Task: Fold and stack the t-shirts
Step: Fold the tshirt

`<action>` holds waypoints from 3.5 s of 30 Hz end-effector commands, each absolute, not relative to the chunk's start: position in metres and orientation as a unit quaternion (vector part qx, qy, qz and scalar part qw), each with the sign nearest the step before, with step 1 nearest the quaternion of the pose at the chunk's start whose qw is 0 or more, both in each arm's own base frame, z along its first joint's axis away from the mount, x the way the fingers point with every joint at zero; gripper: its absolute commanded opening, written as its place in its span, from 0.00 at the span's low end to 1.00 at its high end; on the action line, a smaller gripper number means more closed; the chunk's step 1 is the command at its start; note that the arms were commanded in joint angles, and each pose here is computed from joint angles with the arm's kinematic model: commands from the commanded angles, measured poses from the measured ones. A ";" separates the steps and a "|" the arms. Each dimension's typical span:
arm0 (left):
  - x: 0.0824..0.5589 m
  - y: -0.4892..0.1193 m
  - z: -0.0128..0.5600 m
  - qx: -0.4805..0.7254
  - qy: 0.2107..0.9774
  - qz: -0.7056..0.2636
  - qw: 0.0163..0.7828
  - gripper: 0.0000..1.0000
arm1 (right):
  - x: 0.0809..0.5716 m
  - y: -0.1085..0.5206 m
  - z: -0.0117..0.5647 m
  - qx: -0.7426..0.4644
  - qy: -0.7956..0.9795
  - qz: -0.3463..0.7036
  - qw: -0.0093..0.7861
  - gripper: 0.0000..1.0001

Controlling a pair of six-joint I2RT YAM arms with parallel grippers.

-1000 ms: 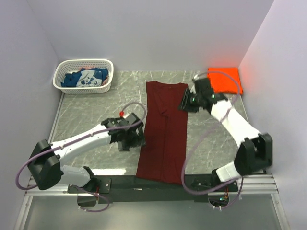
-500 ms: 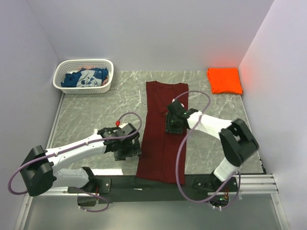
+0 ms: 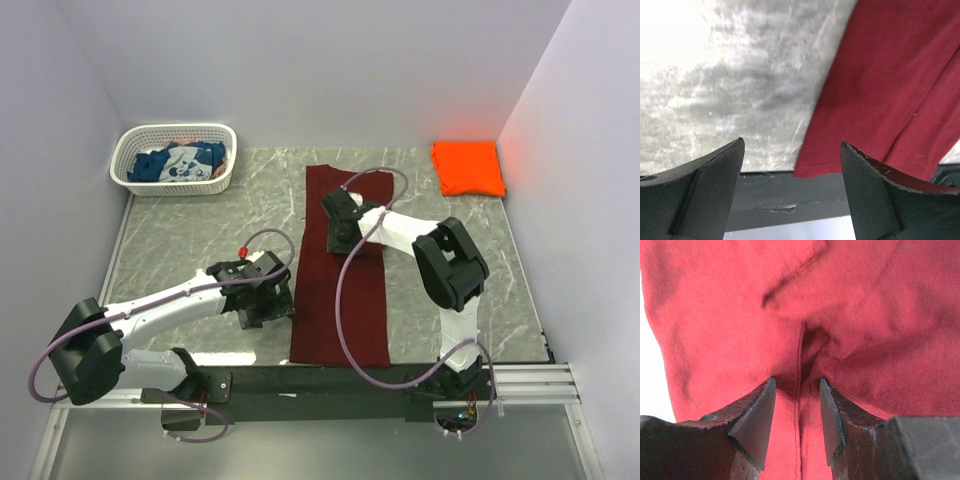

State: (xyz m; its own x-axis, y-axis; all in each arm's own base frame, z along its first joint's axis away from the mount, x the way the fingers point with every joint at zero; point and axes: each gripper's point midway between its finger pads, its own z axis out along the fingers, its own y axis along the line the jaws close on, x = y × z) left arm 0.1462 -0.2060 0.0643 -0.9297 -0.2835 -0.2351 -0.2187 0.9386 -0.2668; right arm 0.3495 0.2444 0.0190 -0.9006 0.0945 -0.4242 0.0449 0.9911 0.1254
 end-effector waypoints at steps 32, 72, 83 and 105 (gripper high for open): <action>0.109 -0.247 0.051 -0.044 0.987 -0.141 0.060 0.74 | 0.126 0.119 0.027 0.104 0.984 0.084 0.119 0.49; 0.100 -0.267 0.034 0.003 0.993 -0.111 0.031 0.63 | 0.079 0.127 -0.003 0.103 0.989 0.090 0.062 0.00; 0.105 -0.271 0.031 -0.001 0.995 -0.094 0.039 0.45 | 0.080 0.134 -0.002 0.094 0.987 0.112 0.065 0.00; 0.092 -0.252 -0.003 0.001 0.999 -0.034 0.011 0.21 | 0.076 0.133 -0.005 0.091 0.987 0.117 0.064 0.00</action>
State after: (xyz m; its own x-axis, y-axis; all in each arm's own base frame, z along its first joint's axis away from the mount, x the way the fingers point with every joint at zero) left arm 0.1021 -0.2584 0.0136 -0.9983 -0.0255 -0.0530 -0.0193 0.9933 -0.1141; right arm 0.0869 0.1485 0.0091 -0.9707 0.2100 -0.1167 0.1651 0.9359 0.3111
